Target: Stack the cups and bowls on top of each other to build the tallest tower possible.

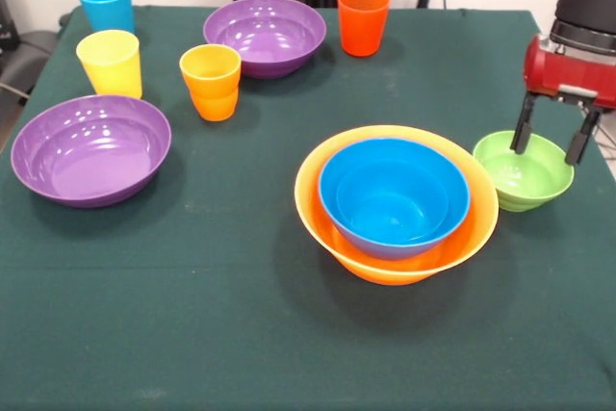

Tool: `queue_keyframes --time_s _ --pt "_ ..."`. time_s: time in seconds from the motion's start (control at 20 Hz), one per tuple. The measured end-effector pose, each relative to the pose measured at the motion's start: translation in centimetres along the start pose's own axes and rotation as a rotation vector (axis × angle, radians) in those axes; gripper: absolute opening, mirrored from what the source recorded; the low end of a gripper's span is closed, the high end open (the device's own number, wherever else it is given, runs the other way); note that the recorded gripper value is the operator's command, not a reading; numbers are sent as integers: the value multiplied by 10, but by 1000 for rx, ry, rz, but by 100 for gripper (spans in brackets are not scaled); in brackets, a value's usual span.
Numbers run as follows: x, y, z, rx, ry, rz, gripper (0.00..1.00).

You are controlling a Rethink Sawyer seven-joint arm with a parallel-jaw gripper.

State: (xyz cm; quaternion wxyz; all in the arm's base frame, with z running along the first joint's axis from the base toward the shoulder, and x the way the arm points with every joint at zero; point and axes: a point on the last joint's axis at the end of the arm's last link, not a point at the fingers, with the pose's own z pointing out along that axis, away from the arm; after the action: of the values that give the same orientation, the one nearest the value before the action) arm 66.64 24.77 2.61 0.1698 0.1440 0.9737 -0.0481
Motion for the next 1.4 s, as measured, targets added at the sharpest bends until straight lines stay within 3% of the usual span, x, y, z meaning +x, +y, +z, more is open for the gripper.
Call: queue_keyframes --time_s 0.25,0.5,0.8,1.4 --pt "2 3 3 -14 13 8 100" --pt "4 10 17 -81 74 68 100" --pt "6 12 22 -121 111 109 100" --pt "19 26 27 -161 108 117 100"
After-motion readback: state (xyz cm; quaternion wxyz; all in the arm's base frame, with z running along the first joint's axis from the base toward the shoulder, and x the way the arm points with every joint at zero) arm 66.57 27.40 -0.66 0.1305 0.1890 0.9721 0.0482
